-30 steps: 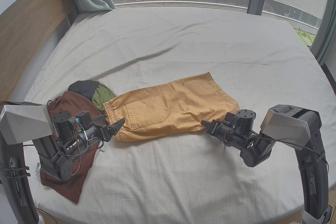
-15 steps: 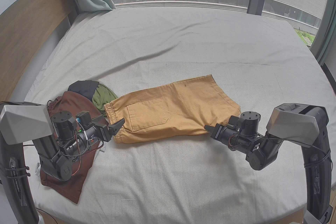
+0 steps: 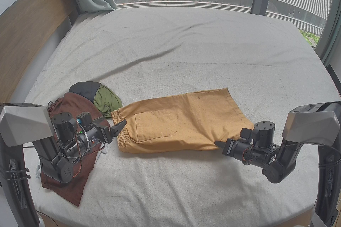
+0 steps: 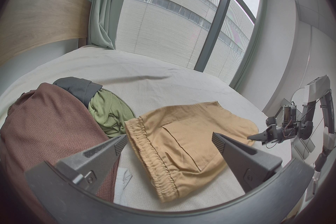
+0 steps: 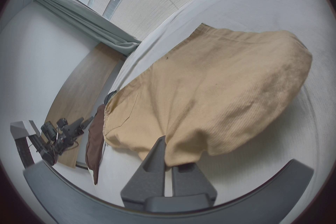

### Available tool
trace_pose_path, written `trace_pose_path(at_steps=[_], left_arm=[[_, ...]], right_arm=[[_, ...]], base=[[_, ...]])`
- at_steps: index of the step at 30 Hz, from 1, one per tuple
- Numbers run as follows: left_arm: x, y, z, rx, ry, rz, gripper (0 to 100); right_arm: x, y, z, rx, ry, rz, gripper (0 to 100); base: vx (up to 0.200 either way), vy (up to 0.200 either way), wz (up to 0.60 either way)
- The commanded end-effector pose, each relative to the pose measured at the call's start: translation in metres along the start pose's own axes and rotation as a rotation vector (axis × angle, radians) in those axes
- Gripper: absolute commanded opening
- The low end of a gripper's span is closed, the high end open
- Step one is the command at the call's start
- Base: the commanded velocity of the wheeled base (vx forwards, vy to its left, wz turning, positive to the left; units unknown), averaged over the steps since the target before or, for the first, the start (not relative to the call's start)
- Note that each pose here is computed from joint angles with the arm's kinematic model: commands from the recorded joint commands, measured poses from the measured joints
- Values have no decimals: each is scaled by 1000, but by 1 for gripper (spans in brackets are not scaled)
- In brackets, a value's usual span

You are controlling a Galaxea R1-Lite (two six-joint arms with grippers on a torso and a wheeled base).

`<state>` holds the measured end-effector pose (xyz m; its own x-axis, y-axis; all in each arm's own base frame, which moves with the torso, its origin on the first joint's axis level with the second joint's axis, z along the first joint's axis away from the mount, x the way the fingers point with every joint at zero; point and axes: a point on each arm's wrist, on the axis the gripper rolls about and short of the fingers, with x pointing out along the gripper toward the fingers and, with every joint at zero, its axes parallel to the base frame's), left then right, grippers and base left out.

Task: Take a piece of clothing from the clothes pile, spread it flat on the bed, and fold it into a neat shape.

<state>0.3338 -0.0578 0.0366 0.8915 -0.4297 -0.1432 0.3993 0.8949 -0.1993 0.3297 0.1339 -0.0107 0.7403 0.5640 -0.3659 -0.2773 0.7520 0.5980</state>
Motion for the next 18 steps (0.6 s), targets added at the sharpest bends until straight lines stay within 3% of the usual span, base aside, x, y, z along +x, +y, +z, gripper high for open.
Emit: trace_pose_path(at_steps=[1,5,10,15,16,18], left_arm=[[-1,3,1,0,-2,-9,100],[2,4,3,-4,-16,-16,100],[-1,-7,18,-144,-51,-54,100],[-1,-10,21,-165,-60,-65,100],[-1,-10,20,-166,-56,-67,100],[0,-10,19,-166,-48,-84,100]], right_arm=[[-27,6,-10,-14,38,-14,0],[-40,7,-20,-10,73,-27,0],[-48,5,-30,-12,103,-40,0],[-49,4,-33,-21,94,-34,0],[-49,3,-34,-23,94,-34,100],[-48,2,-35,-29,88,-27,100]], base=[[0,0,0],[0,0,0],[0,0,0],[0,0,0],[0,0,0],[0,0,0]])
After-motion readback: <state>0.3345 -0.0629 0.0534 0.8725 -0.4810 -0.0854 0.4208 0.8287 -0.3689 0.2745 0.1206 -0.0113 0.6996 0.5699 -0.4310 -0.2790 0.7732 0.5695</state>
